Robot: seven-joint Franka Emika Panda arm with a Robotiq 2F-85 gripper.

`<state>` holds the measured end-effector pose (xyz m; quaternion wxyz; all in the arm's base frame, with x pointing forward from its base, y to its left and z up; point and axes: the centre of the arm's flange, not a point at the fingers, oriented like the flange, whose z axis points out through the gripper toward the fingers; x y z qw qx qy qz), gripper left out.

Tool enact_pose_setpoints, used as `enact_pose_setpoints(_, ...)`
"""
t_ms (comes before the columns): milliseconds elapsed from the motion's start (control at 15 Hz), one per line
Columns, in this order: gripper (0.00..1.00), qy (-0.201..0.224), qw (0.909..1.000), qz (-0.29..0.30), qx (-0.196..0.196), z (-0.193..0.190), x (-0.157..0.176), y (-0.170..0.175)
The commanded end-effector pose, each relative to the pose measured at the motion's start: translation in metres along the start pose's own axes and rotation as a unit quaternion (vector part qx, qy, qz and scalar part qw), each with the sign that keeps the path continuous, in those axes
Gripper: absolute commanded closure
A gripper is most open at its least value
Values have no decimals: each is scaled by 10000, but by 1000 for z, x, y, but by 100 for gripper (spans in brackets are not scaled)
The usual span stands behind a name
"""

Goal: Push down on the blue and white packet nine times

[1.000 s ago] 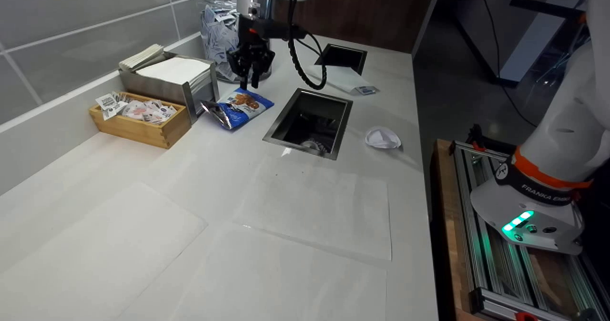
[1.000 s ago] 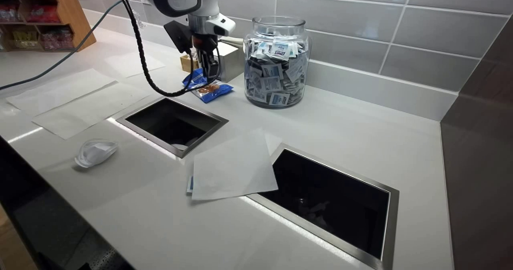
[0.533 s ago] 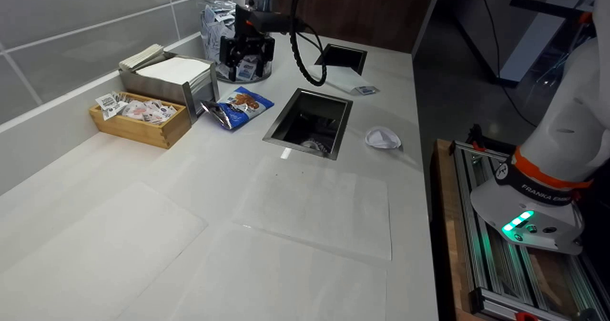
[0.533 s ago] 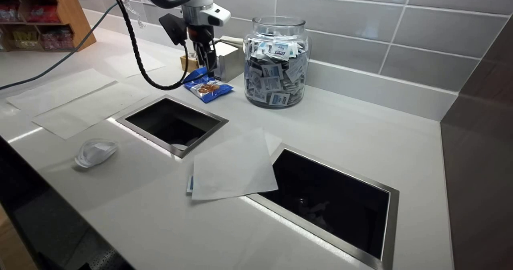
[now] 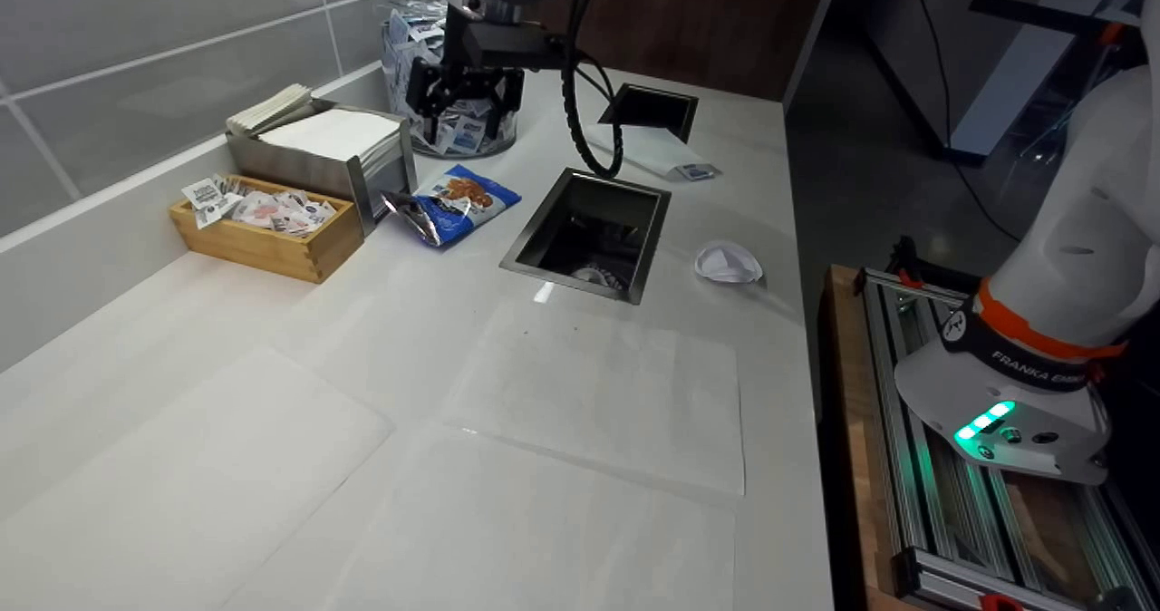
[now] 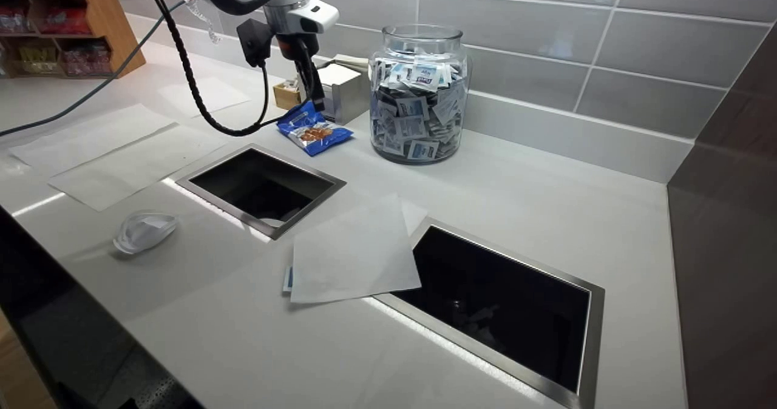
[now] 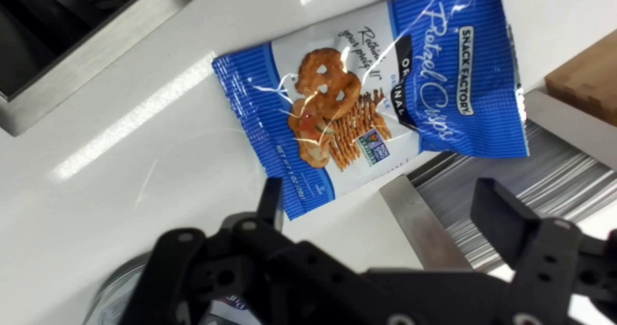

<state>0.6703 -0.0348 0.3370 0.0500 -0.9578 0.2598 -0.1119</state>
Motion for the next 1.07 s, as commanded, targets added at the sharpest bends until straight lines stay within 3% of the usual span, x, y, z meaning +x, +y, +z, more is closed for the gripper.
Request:
enact_pose_setpoints(0,0,271,9987,387,-207,-10,-25,5)
enact_pose_setpoints(200,0,364,9978,392,-380,-17,-32,5)
enact_pose_setpoints(267,0,233,9989,328,-231,-7,-12,1)
enact_pose_setpoints(1000,0,255,9989,330,-233,-9,-11,1)
